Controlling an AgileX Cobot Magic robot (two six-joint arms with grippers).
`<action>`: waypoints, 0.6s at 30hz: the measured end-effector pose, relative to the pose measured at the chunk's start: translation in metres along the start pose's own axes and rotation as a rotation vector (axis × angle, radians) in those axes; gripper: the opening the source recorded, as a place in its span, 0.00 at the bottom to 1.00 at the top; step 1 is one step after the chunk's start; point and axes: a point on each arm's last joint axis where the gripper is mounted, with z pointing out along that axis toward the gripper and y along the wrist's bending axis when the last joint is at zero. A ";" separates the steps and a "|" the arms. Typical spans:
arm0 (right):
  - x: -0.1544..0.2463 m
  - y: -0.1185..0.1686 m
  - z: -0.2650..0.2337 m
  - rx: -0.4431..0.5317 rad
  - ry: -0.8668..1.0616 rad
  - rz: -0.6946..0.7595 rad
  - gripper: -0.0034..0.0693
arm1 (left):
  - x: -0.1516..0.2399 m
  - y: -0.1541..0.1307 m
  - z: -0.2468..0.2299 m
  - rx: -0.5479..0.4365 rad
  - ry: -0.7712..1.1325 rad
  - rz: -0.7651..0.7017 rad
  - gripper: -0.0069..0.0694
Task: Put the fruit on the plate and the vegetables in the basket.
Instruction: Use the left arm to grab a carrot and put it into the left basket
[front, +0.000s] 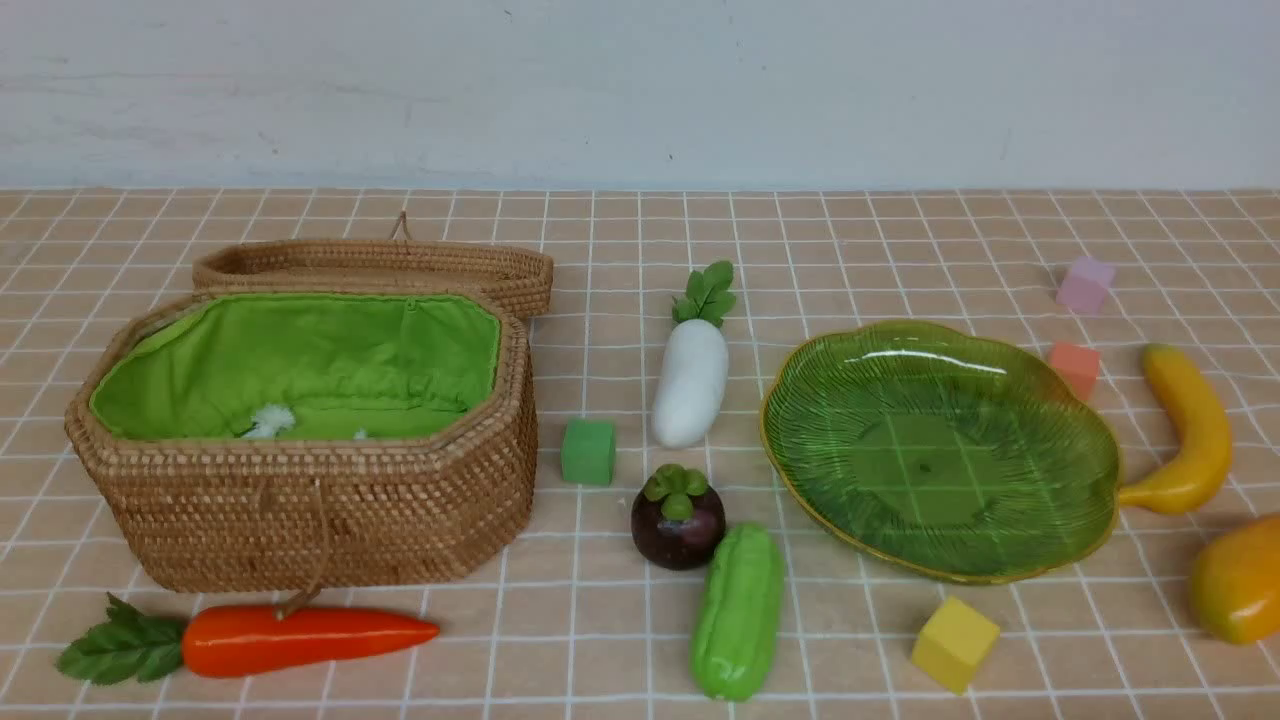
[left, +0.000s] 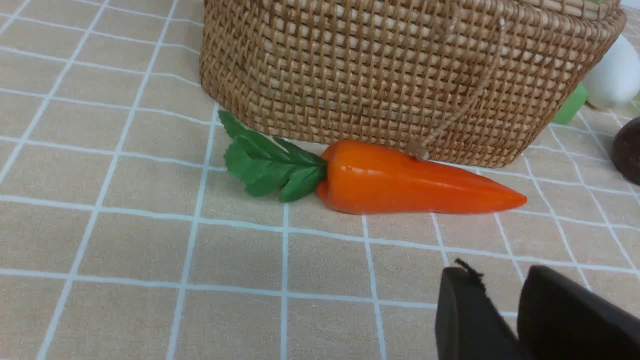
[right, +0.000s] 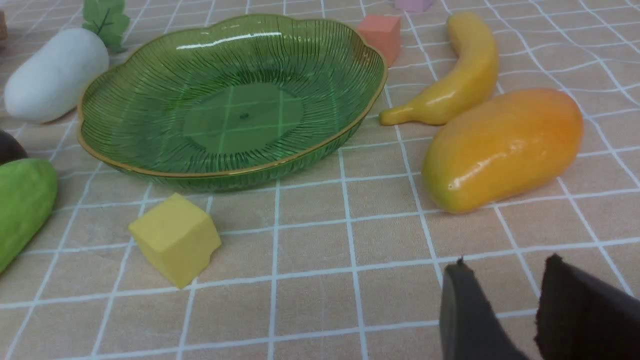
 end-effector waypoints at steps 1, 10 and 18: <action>0.000 0.000 0.000 0.000 0.000 0.000 0.37 | 0.000 0.000 0.000 0.000 0.000 0.000 0.31; 0.000 0.000 0.000 0.000 0.000 0.000 0.37 | 0.000 0.000 0.000 0.000 -0.002 0.000 0.31; 0.000 0.000 0.000 0.000 0.000 0.000 0.37 | -0.024 -0.007 -0.004 0.122 -0.257 -0.292 0.31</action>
